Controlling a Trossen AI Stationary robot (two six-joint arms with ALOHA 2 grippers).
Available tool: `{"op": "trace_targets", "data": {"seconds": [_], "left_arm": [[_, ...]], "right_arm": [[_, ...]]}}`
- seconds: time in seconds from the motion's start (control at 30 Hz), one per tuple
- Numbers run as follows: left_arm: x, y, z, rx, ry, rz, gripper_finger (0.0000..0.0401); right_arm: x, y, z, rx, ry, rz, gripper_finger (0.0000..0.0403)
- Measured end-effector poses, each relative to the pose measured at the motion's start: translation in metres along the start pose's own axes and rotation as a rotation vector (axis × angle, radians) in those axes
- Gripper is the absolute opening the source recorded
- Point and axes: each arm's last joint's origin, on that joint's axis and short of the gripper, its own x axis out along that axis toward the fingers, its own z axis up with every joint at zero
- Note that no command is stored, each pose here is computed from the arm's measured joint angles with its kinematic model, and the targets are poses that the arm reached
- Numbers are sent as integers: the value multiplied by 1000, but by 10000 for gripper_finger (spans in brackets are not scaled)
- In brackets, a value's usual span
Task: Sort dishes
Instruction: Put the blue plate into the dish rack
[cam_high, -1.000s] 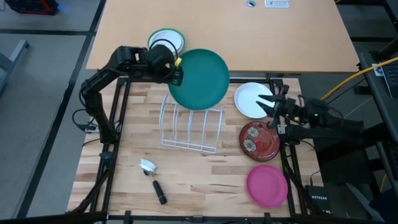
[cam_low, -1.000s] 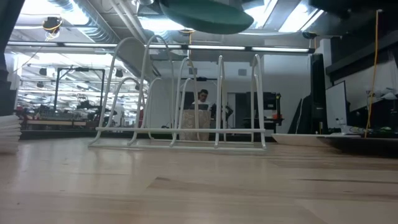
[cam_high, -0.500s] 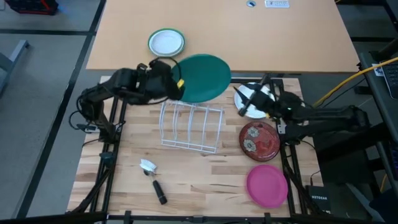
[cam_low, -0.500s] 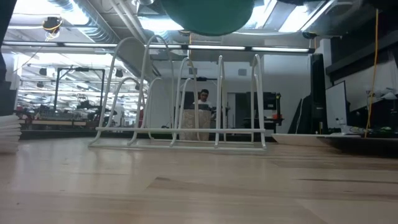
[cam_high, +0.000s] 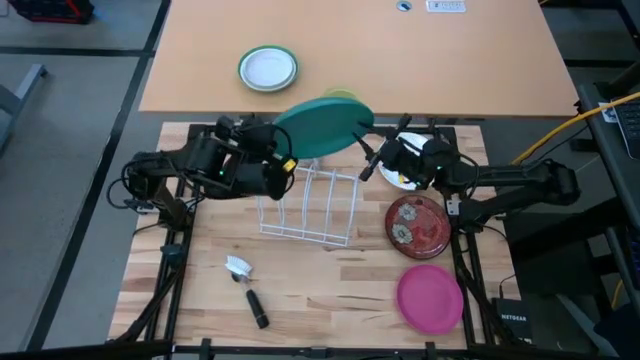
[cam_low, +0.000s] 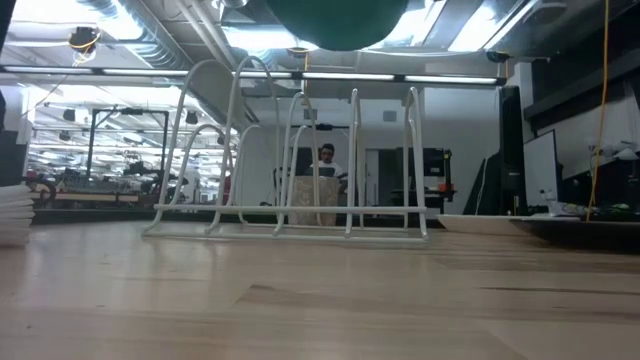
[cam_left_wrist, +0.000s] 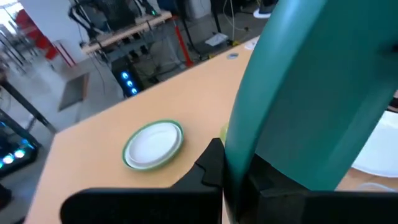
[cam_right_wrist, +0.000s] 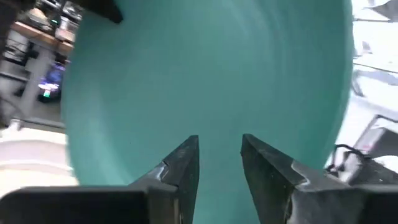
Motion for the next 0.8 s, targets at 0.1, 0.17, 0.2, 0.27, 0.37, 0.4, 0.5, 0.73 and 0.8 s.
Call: {"op": "trace_targets", "data": {"seconds": [0.1, 0.17, 0.2, 0.27, 0.37, 0.4, 0.5, 0.73, 0.8], "left_arm": [[2, -1, -1, 10, -17, 26, 0], [6, -1, -1, 21, -17, 43, 0], [7, 0, -1, 22, -21, 55, 0], [10, 0, -2, 40, -20, 67, 0], [13, -1, -3, 51, -17, 78, 0], [14, 0, -3, 54, -15, 80, 0], [15, 0, -2, 54, -14, 81, 0], [9, -2, -3, 48, -18, 61, 0], [7, -3, -4, 38, -19, 51, 0]], "right_arm": [[-3, 6, 4, 48, -58, 90, 127], [-5, 10, 8, 50, -84, 123, 127], [-7, 13, 10, 46, -90, 131, 127], [-11, 14, 14, 11, -85, 115, 127], [-19, 12, 21, -32, -69, 54, 127], [-22, 12, 24, -45, -68, 39, 127], [-30, 7, 31, -98, -60, -8, 127], [-33, -2, 33, -189, 23, -151, 127], [-32, -4, 32, -203, 33, -169, 127]]}}
